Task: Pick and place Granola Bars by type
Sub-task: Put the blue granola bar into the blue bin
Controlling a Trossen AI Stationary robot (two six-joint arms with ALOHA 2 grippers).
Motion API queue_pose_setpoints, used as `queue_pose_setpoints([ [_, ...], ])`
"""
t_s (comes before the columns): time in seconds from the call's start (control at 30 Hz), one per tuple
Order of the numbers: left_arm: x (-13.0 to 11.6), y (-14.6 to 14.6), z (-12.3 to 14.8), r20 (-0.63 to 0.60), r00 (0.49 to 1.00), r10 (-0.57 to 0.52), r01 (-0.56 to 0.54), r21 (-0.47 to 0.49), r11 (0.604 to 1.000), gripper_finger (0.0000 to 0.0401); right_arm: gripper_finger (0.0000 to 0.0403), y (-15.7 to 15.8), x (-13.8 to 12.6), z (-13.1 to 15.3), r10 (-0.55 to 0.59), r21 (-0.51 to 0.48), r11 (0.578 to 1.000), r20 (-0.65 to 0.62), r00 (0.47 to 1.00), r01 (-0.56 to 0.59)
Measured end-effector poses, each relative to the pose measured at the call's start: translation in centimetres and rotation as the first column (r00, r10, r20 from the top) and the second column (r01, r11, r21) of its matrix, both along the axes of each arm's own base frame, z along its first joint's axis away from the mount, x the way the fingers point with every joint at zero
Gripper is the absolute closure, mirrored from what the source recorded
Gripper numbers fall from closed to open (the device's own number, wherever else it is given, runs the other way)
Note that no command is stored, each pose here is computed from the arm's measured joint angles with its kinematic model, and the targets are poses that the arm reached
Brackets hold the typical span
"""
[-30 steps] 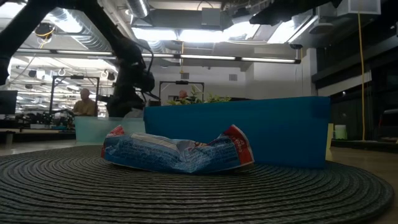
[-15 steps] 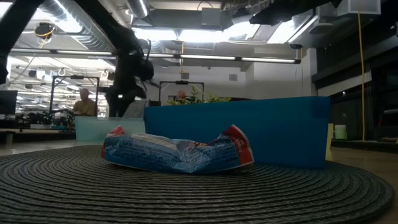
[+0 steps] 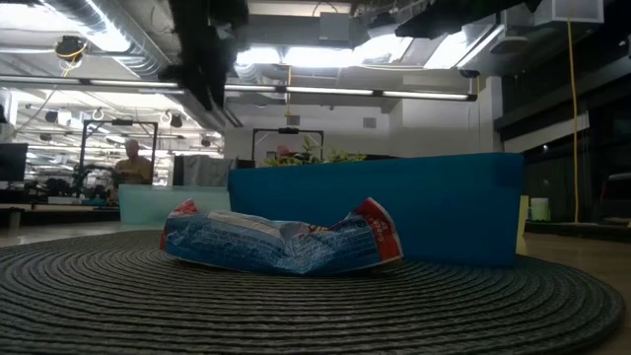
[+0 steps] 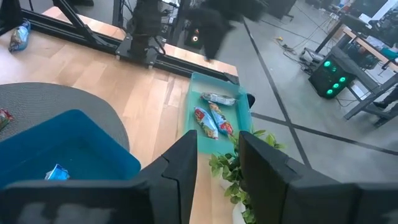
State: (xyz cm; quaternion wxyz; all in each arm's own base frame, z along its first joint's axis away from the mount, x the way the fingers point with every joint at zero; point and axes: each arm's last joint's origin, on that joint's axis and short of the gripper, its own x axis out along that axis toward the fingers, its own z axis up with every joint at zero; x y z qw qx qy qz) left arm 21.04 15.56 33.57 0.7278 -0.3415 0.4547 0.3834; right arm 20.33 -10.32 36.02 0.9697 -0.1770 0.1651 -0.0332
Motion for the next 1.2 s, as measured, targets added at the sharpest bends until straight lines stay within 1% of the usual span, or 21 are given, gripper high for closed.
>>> queue_pose_setpoints([
  [0.1, 0.7, -4.1, 0.9, 0.033, 0.999, -0.002, 0.003, -0.051, 0.999, 0.0282, 0.0282, -0.2, -0.1, 0.0, -0.009, 0.0, 1.0, 0.0, 1.0, 0.009],
  [0.27, 1.5, -10.3, 1.4, 0.047, 0.999, 0.009, -0.003, -0.14, 0.99, 0.0282, 0.0282, -0.7, -0.4, 0.0, -0.032, 0.0, 0.999, 0.0, 0.999, 0.032],
  [0.4, 2.0, -14.3, 1.3, 0.044, 0.999, -0.004, 0.01, -0.148, 0.989, 0.0288, 0.0282, -0.9, -0.5, 0.0, -0.045, 0.0, 0.999, -0.001, 0.999, 0.045],
  [0.5, 2.1, -16.7, 1.2, 0.051, 0.999, -0.007, 0.015, -0.143, 0.99, 0.0293, 0.0282, -1.0, -0.6, 0.0, -0.049, 0.001, 0.999, 0.0, 0.999, 0.049],
  [0.63, 1.8, -19.6, 1.2, 0.064, 0.998, -0.024, 0.034, -0.163, 0.986, 0.0297, 0.0282, -1.0, -0.6, 0.0, -0.049, 0.001, 0.999, 0.0, 0.999, 0.049],
  [0.73, 1.4, -21.3, 1.2, 0.067, 0.995, -0.074, 0.085, -0.169, 0.982, 0.0299, 0.0282, -1.0, -0.5, 0.1, -0.048, -0.002, 0.999, 0.006, 0.999, 0.048],
  [0.93, 0.1, -24.7, 1.2, 0.05, 0.973, -0.227, 0.232, -0.167, 0.958, 0.0299, 0.0282, -1.1, -0.5, 0.2, -0.049, -0.008, 0.999, 0.02, 0.999, 0.049],
  [1.07, -1.0, -27.0, 1.1, 0.044, 0.938, -0.343, 0.344, -0.197, 0.918, 0.0298, 0.0282, -1.0, -0.5, 0.1, -0.05, -0.002, 0.999, 0.01, 0.999, 0.05],
  [1.2, -2.5, -29.2, 1.1, 0.042, 0.898, -0.439, 0.437, -0.211, 0.874, 0.0297, 0.0282, -1.0, -0.7, -0.3, -0.051, 0.022, 0.998, -0.032, 0.998, 0.051],
])
